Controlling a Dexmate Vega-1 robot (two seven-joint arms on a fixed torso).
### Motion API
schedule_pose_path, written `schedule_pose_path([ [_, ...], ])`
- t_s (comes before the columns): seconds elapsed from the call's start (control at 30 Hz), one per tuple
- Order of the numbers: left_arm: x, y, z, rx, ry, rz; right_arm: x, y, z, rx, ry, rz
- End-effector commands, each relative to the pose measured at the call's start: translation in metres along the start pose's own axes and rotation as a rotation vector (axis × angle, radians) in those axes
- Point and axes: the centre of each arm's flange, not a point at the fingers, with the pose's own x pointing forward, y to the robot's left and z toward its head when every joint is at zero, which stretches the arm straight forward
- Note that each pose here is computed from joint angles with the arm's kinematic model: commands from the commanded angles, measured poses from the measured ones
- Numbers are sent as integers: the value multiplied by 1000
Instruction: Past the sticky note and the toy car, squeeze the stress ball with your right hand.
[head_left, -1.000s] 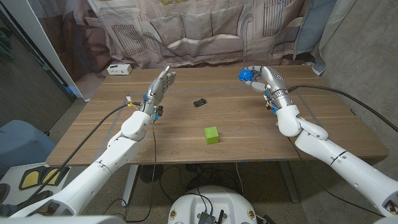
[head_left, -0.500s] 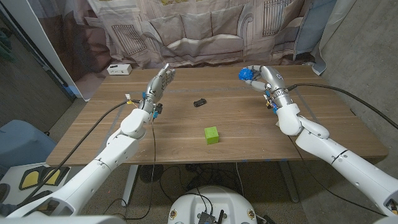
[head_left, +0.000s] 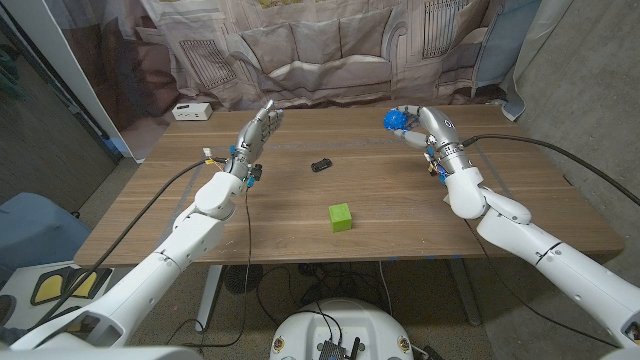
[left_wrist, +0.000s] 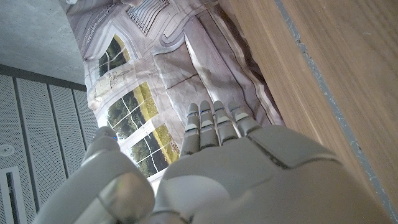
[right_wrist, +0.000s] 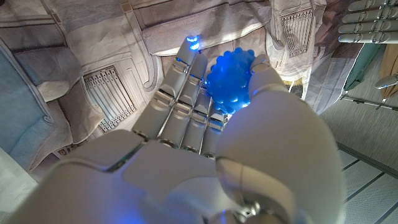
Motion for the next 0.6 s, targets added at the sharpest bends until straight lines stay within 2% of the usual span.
schedule_pose_path([
  [0.03, 2, -1, -3, -7, 10, -9, -2, 0, 0, 2, 7, 14],
  [0.6, -1, -1, -6, -15, 20, 0, -2, -2, 1, -21, -7, 45],
])
